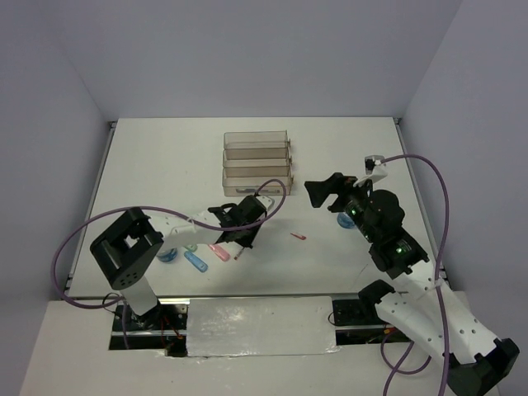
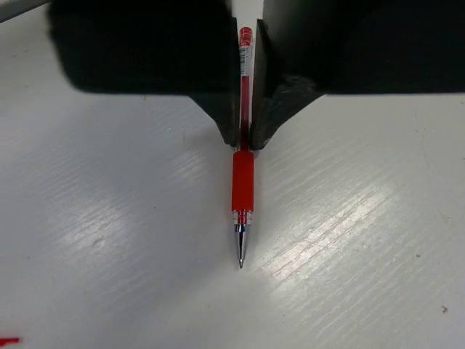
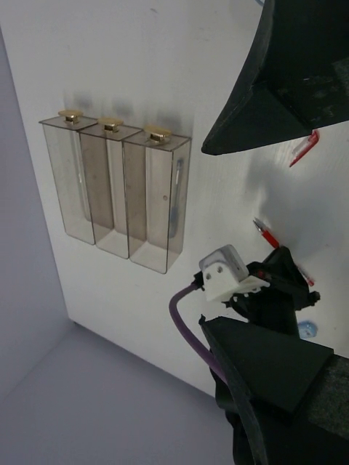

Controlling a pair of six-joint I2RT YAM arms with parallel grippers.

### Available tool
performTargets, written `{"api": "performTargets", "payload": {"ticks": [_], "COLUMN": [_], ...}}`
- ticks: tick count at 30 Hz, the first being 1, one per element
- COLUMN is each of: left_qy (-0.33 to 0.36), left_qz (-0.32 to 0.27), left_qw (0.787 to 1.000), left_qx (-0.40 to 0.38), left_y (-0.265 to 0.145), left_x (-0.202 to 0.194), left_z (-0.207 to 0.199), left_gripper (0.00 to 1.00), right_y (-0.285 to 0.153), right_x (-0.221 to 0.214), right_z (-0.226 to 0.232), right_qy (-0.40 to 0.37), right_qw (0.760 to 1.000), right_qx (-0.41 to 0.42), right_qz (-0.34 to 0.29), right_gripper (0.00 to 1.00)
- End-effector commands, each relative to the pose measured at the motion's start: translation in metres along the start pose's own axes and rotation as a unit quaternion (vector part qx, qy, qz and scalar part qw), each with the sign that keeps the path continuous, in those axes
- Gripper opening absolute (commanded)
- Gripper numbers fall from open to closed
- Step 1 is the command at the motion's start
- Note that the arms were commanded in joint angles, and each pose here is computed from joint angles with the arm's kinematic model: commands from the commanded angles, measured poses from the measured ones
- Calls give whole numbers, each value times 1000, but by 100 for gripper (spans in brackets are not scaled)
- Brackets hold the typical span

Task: Sort the stationery into containers
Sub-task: Pick up the pen from the center of the board, then close the pen cap on the pen.

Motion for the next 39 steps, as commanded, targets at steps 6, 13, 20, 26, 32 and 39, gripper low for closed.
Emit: {"api": "performTargets", "payload": {"ticks": [6, 13, 20, 26, 32, 39], "left_qy": [-5, -24, -66, -39, -8, 0], "left_qz": [87, 5, -109, -157, -209, -220], "left_qw": [993, 996, 992, 987, 978, 975], "left_qx": [-77, -81, 9, -3, -24, -40], "left_y": [8, -45, -140, -196, -215, -205], "left_x": [-49, -5, 39, 41, 24, 12], "left_z": [-15, -18, 13, 23, 33, 33], "left_gripper": [0, 0, 0, 0, 0, 0], "right_y": [-4, 6, 5, 30, 29, 35], "right_x": [2, -18, -58, -69, -109, -125], "right_z": [14, -13, -63, -46, -26, -30], "right_qy": [54, 122, 188, 28, -116, -224], "right_qw": [997, 991, 960, 982, 948, 919], "right_qx": [52, -27, -201, -132, 37, 107], "right_qz": [-8, 39, 43, 133, 295, 306], "right_gripper": [100, 100, 100, 99, 98, 98]}}
Point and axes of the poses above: each gripper's point midway between its finger pads, its own y axis out along the fingers, its own z axis along the line the jaws close on, x = y × z, the point moved 4 cm from there along -y, back along the fingers, and after that the axes turned 3 degrees about -y, right-handed, at the moved point
